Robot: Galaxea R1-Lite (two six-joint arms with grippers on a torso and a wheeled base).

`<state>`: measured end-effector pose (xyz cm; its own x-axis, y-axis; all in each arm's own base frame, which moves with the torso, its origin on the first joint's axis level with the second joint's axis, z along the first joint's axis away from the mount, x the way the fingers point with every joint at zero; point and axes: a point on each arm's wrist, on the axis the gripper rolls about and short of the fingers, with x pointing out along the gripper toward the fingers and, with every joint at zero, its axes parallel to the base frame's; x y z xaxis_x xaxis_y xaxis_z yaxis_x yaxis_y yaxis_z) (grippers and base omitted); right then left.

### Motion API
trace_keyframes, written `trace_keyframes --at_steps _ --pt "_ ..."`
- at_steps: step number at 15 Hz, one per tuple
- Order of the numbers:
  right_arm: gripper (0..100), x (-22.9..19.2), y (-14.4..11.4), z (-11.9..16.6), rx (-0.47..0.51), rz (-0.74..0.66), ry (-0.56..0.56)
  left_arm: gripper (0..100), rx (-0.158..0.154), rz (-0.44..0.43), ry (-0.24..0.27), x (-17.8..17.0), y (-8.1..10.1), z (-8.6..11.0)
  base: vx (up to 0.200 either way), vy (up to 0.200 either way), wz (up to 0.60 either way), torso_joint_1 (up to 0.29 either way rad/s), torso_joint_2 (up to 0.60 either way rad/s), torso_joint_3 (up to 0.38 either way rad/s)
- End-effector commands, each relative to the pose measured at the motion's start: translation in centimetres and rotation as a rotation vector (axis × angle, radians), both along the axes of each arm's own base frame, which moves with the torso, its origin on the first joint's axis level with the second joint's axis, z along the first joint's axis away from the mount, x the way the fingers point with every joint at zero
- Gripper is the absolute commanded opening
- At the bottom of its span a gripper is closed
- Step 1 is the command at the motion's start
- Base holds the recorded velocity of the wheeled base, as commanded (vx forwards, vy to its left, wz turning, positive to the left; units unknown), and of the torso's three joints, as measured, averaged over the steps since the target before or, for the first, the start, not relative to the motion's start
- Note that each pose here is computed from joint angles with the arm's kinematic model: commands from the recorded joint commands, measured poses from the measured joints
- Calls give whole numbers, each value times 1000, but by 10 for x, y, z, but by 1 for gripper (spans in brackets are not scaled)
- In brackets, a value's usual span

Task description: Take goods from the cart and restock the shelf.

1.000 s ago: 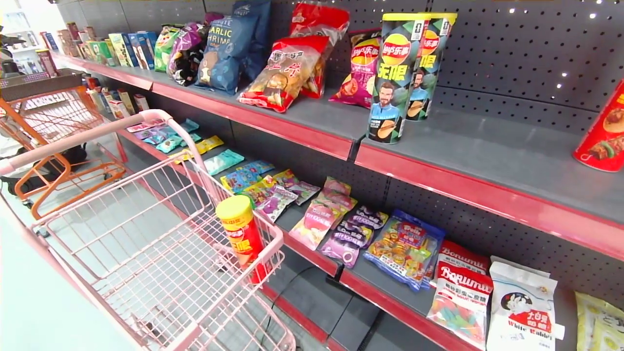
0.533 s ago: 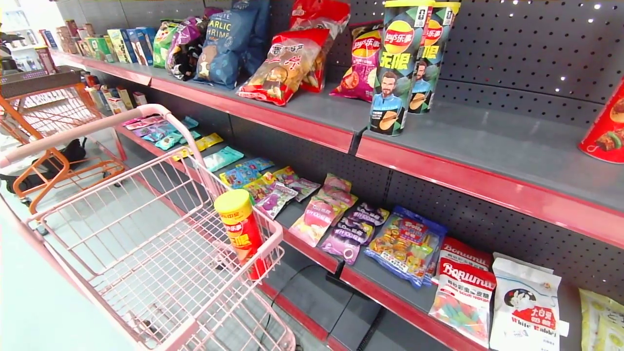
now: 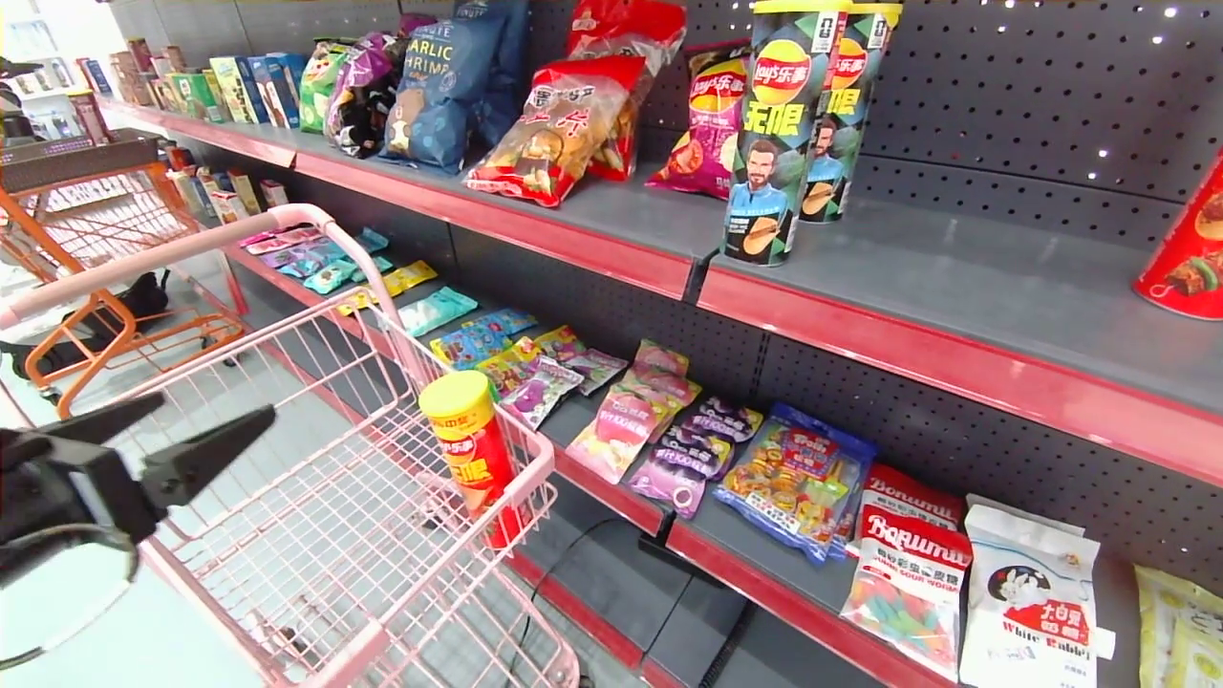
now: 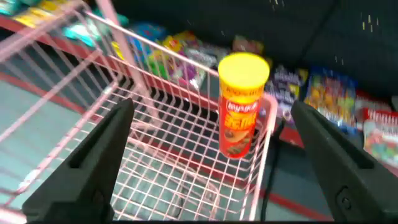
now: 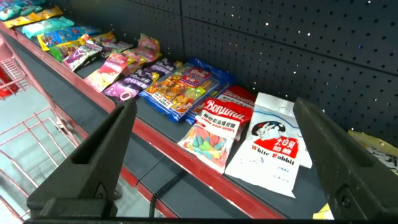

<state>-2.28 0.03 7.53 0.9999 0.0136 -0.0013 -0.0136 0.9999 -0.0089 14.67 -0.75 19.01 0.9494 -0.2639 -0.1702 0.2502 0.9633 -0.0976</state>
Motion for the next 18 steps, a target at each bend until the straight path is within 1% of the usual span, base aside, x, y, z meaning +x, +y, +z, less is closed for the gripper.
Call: trace_keyframes --at_steps 1,3,4,5,7,9,12,13,14,15,18 --pt "100 0 0 0 0 0 0 100 41 -137 241 56 -4 -76 0 0 0 0 0 0" --pt "100 0 0 0 -2 0 0 100 38 -172 249 72 -6 -90 0 0 0 0 0 0" --pt "100 0 0 0 -2 0 0 100 39 -181 246 78 -8 -93 0 0 0 0 0 0" --pt "100 0 0 0 -2 0 0 100 40 -201 214 88 -12 -96 0 0 0 0 0 0" --pt "100 0 0 0 -2 2 0 100 37 -250 207 100 -18 -102 0 0 0 0 0 0" --pt "100 0 0 0 -3 0 0 100 39 -279 200 114 -26 -104 0 0 0 0 0 0" --pt "100 0 0 0 -5 2 0 100 45 -306 168 137 -36 -103 0 0 0 0 0 0" --pt "100 0 0 0 -5 2 0 100 57 -316 161 143 -39 -105 0 0 0 0 0 0" --pt "100 0 0 0 -5 2 0 100 65 -329 160 145 -42 -107 0 0 0 0 0 0" --pt "100 0 0 0 -5 2 0 100 66 -347 166 146 -47 -109 0 0 0 0 0 0" --pt "100 0 0 0 -5 2 0 100 80 -371 179 153 -55 -118 0 0 0 0 0 0"
